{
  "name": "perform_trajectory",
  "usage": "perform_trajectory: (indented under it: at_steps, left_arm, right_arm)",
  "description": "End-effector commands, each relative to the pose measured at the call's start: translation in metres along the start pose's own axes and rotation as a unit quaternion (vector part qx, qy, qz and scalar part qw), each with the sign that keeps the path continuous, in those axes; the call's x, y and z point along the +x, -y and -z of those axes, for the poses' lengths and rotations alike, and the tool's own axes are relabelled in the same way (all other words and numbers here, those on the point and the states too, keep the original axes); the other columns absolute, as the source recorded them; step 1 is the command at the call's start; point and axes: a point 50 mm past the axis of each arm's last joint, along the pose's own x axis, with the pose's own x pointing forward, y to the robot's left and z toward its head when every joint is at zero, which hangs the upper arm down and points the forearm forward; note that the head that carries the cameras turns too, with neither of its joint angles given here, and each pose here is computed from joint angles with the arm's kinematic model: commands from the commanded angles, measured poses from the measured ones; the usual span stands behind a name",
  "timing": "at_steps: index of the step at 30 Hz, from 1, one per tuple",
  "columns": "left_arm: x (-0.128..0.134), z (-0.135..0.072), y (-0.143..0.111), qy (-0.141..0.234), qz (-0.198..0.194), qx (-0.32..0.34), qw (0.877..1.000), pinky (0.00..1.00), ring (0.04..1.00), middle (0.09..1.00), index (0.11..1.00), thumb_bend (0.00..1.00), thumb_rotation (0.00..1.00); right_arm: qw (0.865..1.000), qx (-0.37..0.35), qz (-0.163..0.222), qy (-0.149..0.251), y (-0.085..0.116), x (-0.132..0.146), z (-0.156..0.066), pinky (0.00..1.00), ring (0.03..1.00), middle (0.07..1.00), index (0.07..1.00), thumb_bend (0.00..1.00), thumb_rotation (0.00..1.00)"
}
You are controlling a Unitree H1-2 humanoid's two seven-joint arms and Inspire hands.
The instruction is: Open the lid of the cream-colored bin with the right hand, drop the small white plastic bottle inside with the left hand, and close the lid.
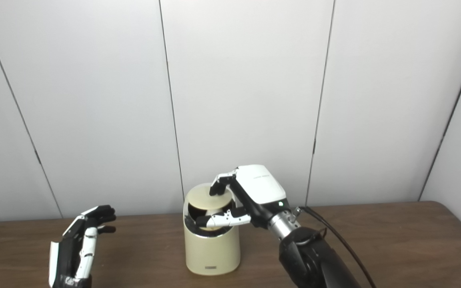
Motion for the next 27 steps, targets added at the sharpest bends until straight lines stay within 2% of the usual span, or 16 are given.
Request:
perform_trajectory:
  at_steps: [1, 9, 17, 27]
  left_arm:
    - [0.015, -0.016, 0.004, 0.041, 0.000, -0.014, 0.999, 0.57, 0.674, 0.685, 0.673, 0.24, 0.73]
    - [0.014, -0.021, 0.002, 0.049, -0.003, -0.016, 0.999, 0.57, 0.676, 0.689, 0.676, 0.23, 0.75]
    - [0.015, -0.024, 0.001, 0.055, -0.008, -0.017, 0.998, 0.56, 0.666, 0.680, 0.670, 0.23, 0.75]
    - [0.014, -0.028, 0.000, 0.063, -0.012, -0.013, 0.998, 0.57, 0.670, 0.683, 0.676, 0.25, 0.76]
  right_arm:
    - [1.000, 0.002, 0.012, 0.015, 0.007, 0.003, -0.003, 0.78, 0.703, 0.581, 0.577, 0.85, 0.96]
    - [1.000, 0.009, -0.028, -0.003, -0.021, -0.017, 0.006, 0.81, 0.732, 0.641, 0.617, 0.87, 0.99]
    - [0.999, -0.006, -0.040, -0.001, -0.043, -0.030, 0.008, 0.77, 0.713, 0.628, 0.615, 0.87, 0.94]
    - [0.998, -0.027, -0.052, 0.001, -0.057, -0.041, 0.007, 0.79, 0.721, 0.632, 0.619, 0.89, 0.92]
